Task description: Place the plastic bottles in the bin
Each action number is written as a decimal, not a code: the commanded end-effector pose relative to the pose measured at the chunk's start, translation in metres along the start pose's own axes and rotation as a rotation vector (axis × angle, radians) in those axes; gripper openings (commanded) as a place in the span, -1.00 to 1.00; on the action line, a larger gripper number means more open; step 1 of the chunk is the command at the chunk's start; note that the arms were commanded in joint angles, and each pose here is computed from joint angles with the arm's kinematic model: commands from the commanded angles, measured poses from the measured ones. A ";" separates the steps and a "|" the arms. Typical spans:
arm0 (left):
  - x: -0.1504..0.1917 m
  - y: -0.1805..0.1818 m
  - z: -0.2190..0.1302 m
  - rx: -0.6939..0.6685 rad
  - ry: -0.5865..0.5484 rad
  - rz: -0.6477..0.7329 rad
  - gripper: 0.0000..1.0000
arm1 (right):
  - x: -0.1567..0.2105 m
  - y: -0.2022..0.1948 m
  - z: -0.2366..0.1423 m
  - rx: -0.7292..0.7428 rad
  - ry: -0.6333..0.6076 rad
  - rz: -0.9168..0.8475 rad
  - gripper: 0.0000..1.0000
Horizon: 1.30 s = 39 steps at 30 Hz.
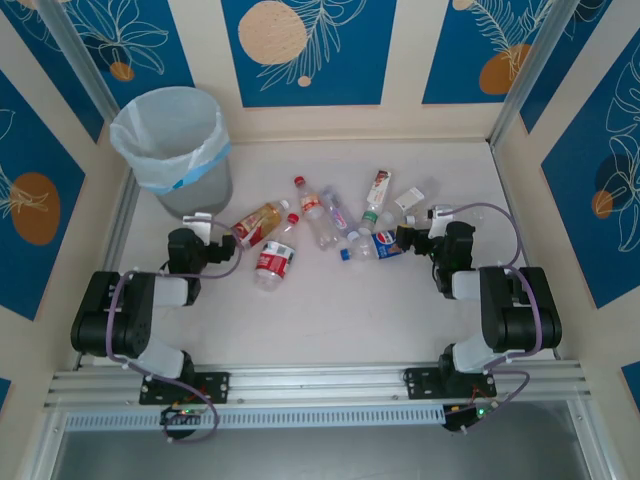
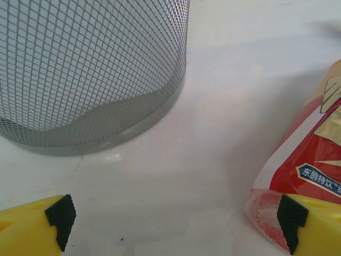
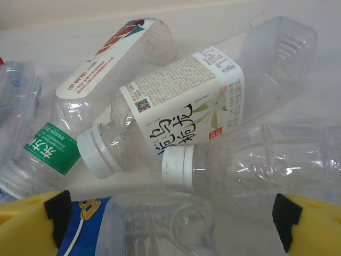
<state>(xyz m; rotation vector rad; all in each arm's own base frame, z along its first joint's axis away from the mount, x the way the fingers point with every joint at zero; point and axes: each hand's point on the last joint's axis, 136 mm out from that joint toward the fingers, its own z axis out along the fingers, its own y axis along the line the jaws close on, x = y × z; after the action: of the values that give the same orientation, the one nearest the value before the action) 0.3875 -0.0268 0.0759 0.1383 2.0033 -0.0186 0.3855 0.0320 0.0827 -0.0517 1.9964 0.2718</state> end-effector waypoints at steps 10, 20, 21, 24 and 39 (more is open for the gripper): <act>-0.014 0.000 0.003 0.010 -0.042 0.005 0.98 | -0.014 0.001 0.005 -0.006 -0.037 -0.011 0.99; -0.014 0.000 0.003 0.009 -0.042 0.006 0.98 | -0.015 0.002 0.005 0.001 -0.040 -0.022 0.99; -0.014 0.000 0.003 0.009 -0.042 0.006 0.98 | -0.015 0.002 0.005 0.000 -0.040 -0.022 0.99; -0.014 0.001 0.003 0.009 -0.045 0.005 0.98 | -0.015 0.002 0.005 0.000 -0.041 -0.022 0.99; -0.062 0.017 -0.075 -0.106 -0.149 -0.093 0.98 | -0.086 0.022 -0.066 0.003 -0.203 0.090 0.99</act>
<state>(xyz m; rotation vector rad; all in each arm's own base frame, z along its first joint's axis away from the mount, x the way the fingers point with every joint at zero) 0.3643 -0.0183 0.1693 0.0630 1.8161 0.0059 0.3637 0.0325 0.1742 -0.0296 1.7869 0.2691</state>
